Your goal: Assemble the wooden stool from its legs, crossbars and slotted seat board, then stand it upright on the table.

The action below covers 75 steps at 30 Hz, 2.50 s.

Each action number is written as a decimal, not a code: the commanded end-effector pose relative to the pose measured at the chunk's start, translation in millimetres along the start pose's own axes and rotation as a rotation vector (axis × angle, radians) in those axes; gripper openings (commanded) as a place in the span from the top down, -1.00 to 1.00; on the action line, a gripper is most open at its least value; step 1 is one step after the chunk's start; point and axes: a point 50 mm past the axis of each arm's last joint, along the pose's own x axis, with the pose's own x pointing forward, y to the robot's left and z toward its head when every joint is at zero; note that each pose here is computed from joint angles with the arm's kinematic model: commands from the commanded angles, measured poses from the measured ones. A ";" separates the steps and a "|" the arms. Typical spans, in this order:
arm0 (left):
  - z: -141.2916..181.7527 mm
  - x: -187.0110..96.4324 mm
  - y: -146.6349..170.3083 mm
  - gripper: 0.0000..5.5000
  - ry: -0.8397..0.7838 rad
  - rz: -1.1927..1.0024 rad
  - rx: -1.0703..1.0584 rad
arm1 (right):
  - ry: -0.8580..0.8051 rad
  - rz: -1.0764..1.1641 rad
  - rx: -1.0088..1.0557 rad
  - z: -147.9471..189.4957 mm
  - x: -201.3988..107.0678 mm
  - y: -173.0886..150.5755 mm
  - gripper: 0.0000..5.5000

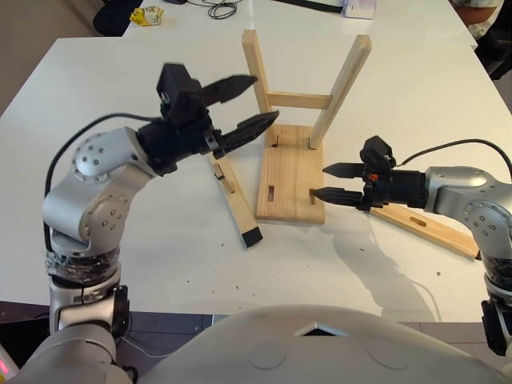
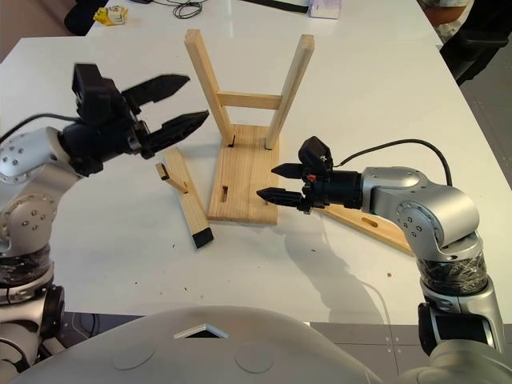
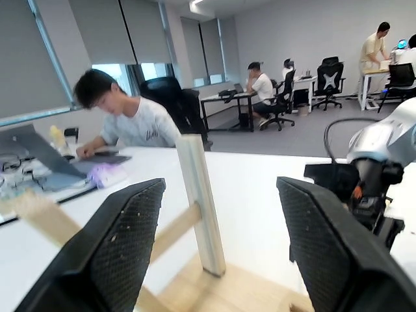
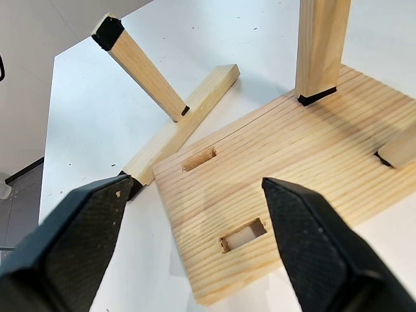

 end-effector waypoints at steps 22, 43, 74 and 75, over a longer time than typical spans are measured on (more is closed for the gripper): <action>3.0 6.5 6.0 -0.16 -0.083 0.018 0.024 | -0.009 -0.009 -0.022 5.5 -2.0 -1.9 -0.35; -67.8 -6.8 -14.8 -0.16 0.060 0.100 -0.152 | 0.005 0.001 -0.028 5.6 -2.1 -1.7 -0.35; 29.1 -12.6 -55.8 -0.16 0.089 -0.018 -0.501 | -0.024 -0.091 -0.007 2.1 -21.6 -5.5 -0.35; 21.8 -12.9 -62.3 -0.16 0.139 -0.036 -0.510 | -0.027 -0.100 -0.009 4.0 -23.2 -7.9 -0.35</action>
